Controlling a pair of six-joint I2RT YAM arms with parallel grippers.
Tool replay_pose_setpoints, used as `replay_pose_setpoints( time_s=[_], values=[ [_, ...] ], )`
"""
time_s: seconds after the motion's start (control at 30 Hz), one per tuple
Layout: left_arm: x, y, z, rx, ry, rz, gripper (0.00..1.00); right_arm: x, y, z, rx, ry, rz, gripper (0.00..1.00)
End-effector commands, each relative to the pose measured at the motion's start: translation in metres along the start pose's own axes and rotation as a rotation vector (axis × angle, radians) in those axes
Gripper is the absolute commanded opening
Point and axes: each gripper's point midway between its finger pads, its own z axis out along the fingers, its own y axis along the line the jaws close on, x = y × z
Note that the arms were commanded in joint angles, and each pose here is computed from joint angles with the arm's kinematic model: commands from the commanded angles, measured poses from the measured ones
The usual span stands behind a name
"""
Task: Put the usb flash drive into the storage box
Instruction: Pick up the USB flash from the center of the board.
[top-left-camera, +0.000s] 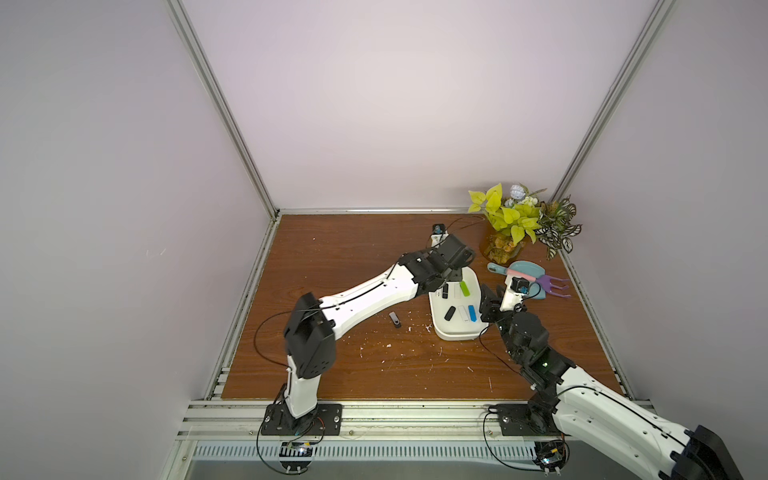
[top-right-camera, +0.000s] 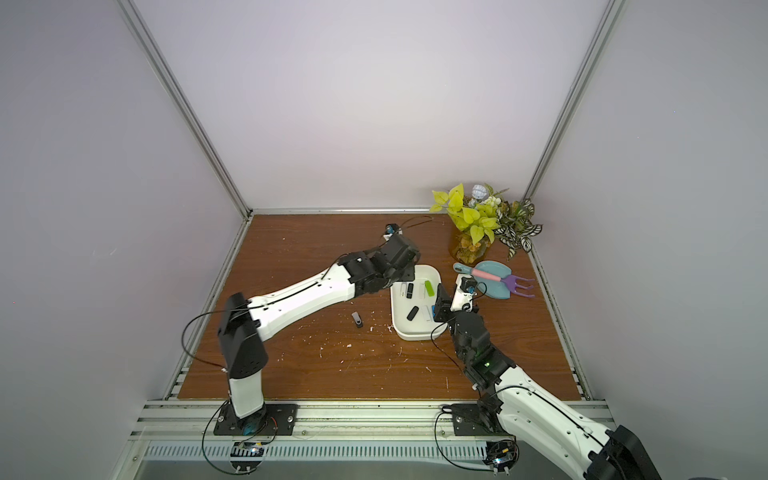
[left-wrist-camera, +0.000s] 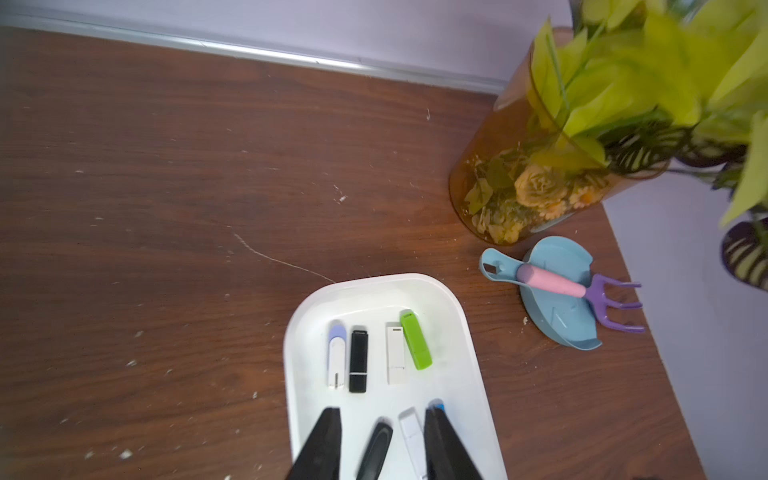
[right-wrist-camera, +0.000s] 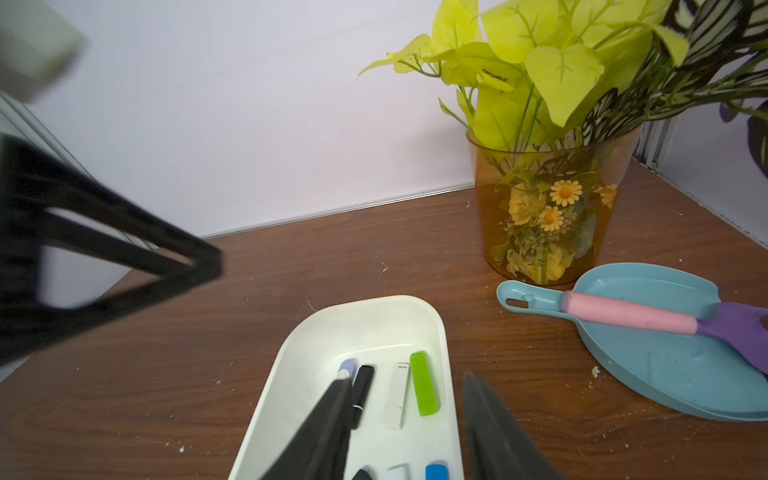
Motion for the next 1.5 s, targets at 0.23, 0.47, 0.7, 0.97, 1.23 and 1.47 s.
replay_pose_setpoints(
  time_s=[0.23,0.47,0.7,0.97,1.23,1.47],
  values=[
    [0.072,0.148,-0.041,-0.277,0.029,-0.059,0.42,-0.004,0.006,0.002,-0.029,-0.015,0.025,0.49],
    [0.123,0.180,-0.029,-0.334,0.147,-0.082,0.49,-0.003,0.007,0.003,-0.033,-0.011,0.022,0.49],
    [0.139,0.178,-0.019,-0.309,0.182,-0.095,0.50,0.001,0.008,0.005,-0.040,-0.002,0.025,0.49],
    [0.163,0.176,-0.004,-0.255,0.235,-0.107,0.51,0.001,0.007,0.005,-0.034,-0.001,0.013,0.50],
    [0.179,0.175,0.014,-0.274,0.283,-0.083,0.49,0.002,0.008,0.006,-0.033,0.002,0.008,0.49],
    [0.181,0.168,0.033,-0.267,0.295,-0.062,0.49,0.002,0.009,0.006,-0.039,0.004,0.006,0.49]
  ],
)
